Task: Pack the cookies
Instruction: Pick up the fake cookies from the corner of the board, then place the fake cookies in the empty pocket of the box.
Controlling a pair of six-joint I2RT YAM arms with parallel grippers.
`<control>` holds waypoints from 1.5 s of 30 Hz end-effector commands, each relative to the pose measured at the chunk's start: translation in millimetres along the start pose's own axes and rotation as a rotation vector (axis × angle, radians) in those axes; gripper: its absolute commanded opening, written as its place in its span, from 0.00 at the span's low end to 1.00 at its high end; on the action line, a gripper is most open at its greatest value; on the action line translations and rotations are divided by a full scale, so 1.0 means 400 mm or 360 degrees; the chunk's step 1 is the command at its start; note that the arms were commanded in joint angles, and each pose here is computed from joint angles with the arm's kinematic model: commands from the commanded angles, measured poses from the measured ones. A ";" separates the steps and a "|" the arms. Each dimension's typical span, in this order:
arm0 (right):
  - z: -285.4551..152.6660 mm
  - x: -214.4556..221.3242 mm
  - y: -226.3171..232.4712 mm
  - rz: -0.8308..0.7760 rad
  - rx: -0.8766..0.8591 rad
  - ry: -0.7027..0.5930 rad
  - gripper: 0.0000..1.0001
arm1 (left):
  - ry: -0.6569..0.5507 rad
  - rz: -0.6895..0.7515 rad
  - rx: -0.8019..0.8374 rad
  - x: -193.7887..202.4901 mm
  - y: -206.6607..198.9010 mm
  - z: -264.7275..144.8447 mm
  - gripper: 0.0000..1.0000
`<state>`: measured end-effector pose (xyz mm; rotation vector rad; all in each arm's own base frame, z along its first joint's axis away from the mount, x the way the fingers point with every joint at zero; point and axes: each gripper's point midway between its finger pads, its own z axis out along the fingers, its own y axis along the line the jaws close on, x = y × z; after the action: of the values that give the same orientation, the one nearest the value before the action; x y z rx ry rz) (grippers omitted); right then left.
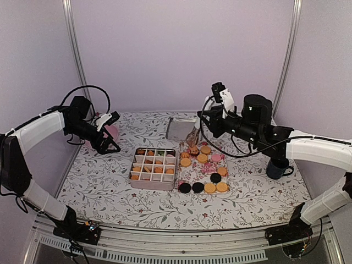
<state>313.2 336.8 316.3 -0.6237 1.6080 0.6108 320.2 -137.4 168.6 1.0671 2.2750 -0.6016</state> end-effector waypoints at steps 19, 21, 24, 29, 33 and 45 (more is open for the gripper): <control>0.199 0.079 0.405 -0.0062 -0.0510 0.0115 0.00 | -0.0003 0.0012 -0.0028 0.005 0.006 -0.006 0.99; 0.201 0.092 0.405 -0.0074 -0.0501 0.0136 0.00 | -0.0005 0.0009 -0.0026 0.005 0.007 -0.004 0.99; 0.202 0.107 0.404 -0.0081 -0.0490 0.0163 0.00 | -0.0008 0.0003 -0.0018 0.004 0.006 -0.002 0.99; 0.201 0.120 0.406 -0.0131 -0.0502 0.0183 0.06 | -0.0009 0.0008 -0.0024 0.002 0.007 -0.004 0.99; 0.201 0.124 0.406 -0.0128 -0.0502 0.0193 0.22 | -0.0011 0.0008 -0.0027 0.001 0.006 -0.007 0.99; 0.186 0.072 0.399 -0.0112 -0.0486 0.0120 0.29 | -0.0019 0.0007 -0.0023 -0.005 0.005 -0.009 0.99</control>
<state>251.4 499.2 245.6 -0.9887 1.6527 0.7699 321.4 -135.5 167.1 1.0662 2.2800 -0.5830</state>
